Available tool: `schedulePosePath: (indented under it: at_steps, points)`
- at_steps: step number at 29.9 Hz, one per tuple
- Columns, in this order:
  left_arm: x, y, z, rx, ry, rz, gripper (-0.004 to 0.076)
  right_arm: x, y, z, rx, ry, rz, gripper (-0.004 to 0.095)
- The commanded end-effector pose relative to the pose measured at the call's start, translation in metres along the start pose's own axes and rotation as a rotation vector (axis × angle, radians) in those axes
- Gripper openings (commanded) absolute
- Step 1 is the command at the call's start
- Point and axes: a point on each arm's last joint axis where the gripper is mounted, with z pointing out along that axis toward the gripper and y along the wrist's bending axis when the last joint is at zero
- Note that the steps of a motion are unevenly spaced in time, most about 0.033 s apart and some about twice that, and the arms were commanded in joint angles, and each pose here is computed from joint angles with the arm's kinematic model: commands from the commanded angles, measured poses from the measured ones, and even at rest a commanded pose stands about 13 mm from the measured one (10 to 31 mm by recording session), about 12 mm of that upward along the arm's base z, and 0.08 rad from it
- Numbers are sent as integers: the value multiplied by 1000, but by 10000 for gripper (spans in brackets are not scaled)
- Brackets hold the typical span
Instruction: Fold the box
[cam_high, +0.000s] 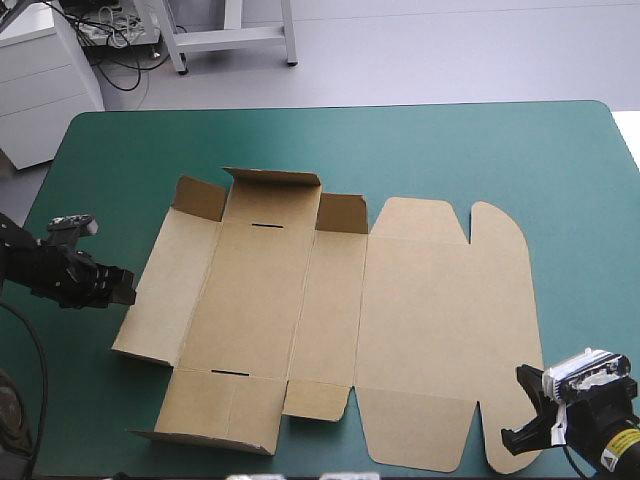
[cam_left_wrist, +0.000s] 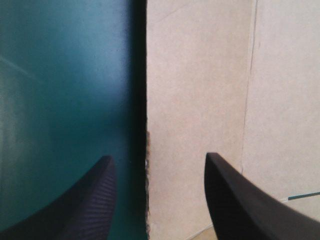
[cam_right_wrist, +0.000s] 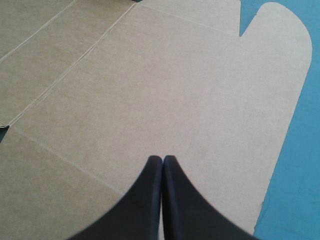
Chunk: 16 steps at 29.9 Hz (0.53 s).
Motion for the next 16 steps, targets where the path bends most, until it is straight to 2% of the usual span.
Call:
schedulePosePath:
  at_steps: [1,8,12,16]
  points:
    - [-1,-6,-6,68,33,-7,388,-12,0,-4,-1,-84,-11,-23]
    - [-6,3,13,111,83,-50,388,-12,0,-4,0,-77,-23,-23]
    - [-12,2,22,190,71,-92,388,-11,0,-4,2,-69,-37,-23]
    - [-14,-4,28,202,89,-74,388,-11,0,-4,4,-66,-38,-23]
